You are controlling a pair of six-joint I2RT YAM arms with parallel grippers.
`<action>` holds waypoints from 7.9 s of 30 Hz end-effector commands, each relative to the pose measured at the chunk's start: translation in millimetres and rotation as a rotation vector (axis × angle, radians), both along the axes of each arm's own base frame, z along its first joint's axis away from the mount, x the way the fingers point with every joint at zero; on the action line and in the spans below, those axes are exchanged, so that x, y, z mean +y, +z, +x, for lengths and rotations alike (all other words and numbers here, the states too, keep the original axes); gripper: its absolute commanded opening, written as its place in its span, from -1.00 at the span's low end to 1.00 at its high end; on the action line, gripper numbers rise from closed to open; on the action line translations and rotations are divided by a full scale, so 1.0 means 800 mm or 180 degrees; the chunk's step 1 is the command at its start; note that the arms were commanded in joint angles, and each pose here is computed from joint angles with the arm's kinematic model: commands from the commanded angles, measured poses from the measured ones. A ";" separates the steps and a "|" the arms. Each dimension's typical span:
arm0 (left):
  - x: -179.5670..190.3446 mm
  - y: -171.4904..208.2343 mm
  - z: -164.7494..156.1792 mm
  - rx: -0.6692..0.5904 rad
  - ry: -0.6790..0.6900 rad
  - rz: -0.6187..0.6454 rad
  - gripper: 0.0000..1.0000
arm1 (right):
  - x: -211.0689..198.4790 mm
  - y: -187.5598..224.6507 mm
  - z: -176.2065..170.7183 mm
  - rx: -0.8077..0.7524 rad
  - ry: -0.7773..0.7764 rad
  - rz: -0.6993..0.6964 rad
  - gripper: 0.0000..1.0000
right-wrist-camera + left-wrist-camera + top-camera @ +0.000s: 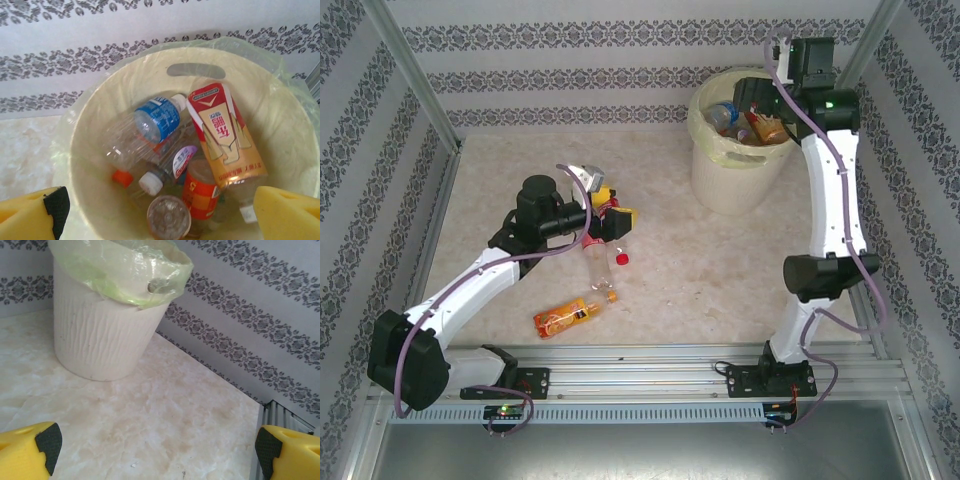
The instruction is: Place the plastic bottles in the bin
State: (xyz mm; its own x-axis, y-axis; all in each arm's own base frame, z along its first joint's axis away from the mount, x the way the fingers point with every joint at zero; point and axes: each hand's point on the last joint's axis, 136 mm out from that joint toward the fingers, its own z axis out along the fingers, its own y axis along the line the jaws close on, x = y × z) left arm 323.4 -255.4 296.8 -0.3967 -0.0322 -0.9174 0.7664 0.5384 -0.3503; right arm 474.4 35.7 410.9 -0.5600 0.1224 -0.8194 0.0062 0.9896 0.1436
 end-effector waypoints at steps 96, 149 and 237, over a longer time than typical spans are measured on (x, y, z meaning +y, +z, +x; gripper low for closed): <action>0.034 -0.158 -0.041 0.1959 0.0462 0.0613 0.05 | 0.181 -0.203 -0.285 0.0690 0.1377 0.2381 0.96; -0.111 -0.051 -0.110 0.1329 -0.0942 -0.0320 0.67 | 0.253 -0.156 -0.256 0.0511 0.1675 0.2073 0.17; -0.097 0.041 -0.071 -0.1039 -0.0612 -0.0139 1.00 | -0.010 -0.021 0.075 -0.0105 -0.0142 -0.0956 0.63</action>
